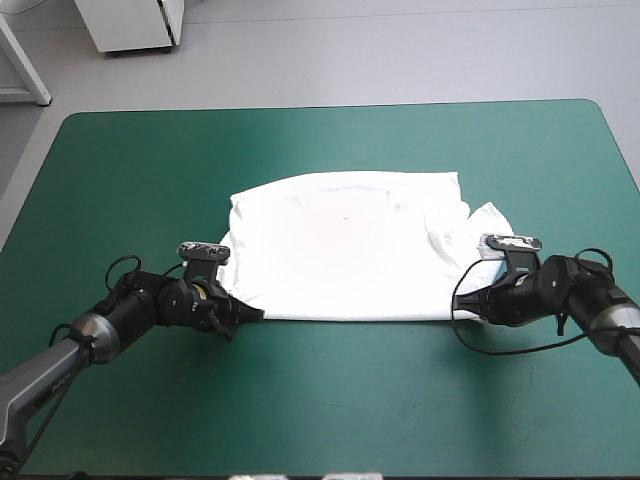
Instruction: Fold the cloth
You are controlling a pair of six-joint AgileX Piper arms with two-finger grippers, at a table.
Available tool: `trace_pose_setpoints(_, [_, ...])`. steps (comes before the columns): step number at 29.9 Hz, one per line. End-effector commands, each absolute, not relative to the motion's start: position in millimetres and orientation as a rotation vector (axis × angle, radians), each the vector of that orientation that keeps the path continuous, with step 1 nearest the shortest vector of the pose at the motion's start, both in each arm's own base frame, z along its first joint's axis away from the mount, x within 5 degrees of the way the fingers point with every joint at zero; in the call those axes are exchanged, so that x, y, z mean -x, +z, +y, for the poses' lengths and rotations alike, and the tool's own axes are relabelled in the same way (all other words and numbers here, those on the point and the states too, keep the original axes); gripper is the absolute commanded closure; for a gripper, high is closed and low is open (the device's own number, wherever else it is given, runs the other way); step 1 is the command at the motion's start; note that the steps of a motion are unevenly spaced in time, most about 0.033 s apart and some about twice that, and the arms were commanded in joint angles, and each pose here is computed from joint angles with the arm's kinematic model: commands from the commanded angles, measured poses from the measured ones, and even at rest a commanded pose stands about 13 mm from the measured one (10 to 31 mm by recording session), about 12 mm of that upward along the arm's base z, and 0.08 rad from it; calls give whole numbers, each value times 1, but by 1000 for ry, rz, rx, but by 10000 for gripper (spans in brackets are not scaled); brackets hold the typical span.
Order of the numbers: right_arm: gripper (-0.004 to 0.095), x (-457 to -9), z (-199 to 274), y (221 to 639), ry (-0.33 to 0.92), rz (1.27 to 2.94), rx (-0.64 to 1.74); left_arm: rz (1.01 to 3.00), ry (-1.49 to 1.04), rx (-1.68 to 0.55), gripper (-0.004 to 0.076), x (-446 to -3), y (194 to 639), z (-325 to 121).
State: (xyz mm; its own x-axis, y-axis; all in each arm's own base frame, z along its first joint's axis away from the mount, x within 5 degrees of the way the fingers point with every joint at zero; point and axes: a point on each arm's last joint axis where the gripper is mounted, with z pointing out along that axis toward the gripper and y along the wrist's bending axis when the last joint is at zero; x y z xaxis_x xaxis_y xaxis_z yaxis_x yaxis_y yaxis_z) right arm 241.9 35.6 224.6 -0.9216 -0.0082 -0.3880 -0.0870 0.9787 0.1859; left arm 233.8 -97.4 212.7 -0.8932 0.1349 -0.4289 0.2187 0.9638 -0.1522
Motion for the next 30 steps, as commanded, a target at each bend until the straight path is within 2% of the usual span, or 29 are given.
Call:
trace_pose_setpoints(1, [925,-239,37,237,304,2682,71,2656,-309,-230,732,-232,224,-100])
trace_pose_setpoints(3, [916,-239,37,236,306,2695,72,2661,-311,-225,719,-232,224,-100])
trace_pose_setpoints(5, [849,-239,37,235,305,2706,90,2669,-315,-222,673,-231,225,-100])
trace_pose_setpoints(7, [687,-238,38,235,309,2719,97,2697,-312,-229,572,-230,227,-100])
trace_pose_setpoints(10, [381,-237,40,240,350,2736,89,2764,-310,-249,378,-230,241,-102])
trace_pose_setpoints(12, [281,-238,40,250,352,2704,84,2736,-302,-272,279,-233,260,-102])
trace_pose_setpoints(14, [280,-240,40,265,354,2657,64,2654,-289,-279,248,-235,283,-100])
trace_pose_setpoints(17, [318,-242,40,291,358,2596,63,2558,-219,-282,248,-234,319,-93])
trace_pose_setpoints(20, [332,-240,38,316,326,2560,46,2546,-126,-290,249,-230,344,-85])
trace_pose_setpoints(26, [332,-237,26,362,161,2491,23,2540,-24,-286,249,-228,366,-77])
trace_pose_setpoints(30, [332,-237,24,382,139,2442,5,2554,-54,-178,249,-234,366,-75])
